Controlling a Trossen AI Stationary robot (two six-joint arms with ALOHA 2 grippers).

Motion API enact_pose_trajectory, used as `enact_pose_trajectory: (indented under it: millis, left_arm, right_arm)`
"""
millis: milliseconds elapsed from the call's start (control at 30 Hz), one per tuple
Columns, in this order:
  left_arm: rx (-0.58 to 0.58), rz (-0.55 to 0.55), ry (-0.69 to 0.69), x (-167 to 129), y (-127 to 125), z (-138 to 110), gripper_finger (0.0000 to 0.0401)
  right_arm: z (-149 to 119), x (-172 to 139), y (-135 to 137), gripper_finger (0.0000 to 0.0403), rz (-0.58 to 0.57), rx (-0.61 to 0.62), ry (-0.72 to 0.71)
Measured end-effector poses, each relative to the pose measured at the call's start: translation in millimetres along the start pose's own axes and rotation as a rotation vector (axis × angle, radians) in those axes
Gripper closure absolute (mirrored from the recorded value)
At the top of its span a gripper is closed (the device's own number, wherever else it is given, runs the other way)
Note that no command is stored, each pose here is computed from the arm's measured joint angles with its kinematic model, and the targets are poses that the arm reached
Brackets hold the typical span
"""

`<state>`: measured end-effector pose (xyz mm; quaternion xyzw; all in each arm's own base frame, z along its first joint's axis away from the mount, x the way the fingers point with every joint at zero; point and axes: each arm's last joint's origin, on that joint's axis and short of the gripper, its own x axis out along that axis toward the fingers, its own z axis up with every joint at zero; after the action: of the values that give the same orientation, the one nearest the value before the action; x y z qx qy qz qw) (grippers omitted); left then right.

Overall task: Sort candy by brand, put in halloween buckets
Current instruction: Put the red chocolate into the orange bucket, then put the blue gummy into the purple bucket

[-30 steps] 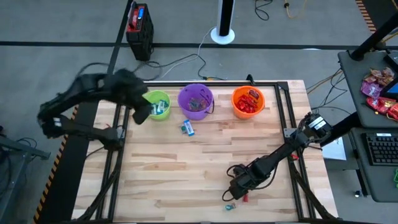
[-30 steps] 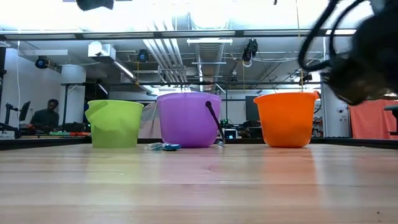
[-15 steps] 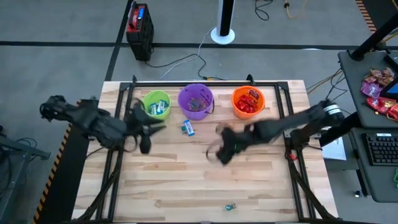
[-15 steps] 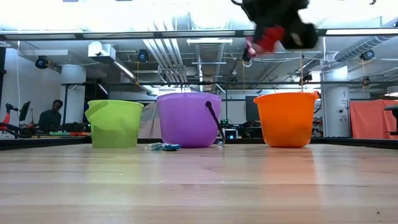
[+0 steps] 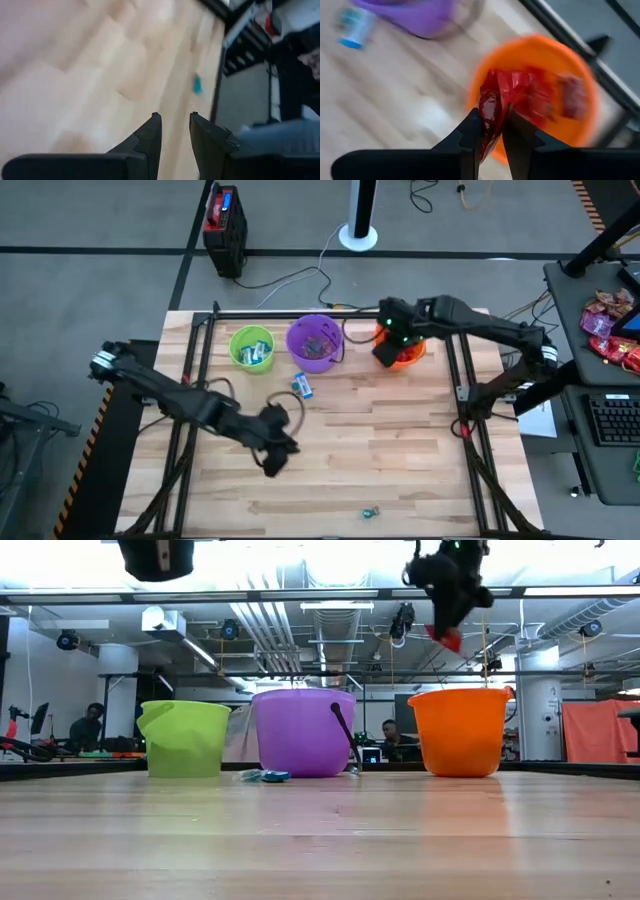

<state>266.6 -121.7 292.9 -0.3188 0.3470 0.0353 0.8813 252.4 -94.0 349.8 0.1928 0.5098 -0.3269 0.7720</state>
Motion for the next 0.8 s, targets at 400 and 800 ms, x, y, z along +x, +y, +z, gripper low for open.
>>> enact_pose_trajectory:
  millis: [400, 800]
  left_arm:
    - [0.064, 0.099, 0.179, 98.5, -46.5, 2.1, 0.0281]
    - [0.389, 0.118, 0.226, 212.9, -78.7, -17.0, 0.0192]
  right_arm:
    - [18.2, 28.3, -59.0, 0.0236, -0.066, 0.025, 0.125]
    - [-5.3, -14.0, -40.2, 0.0191, 0.160, -0.004, 0.077]
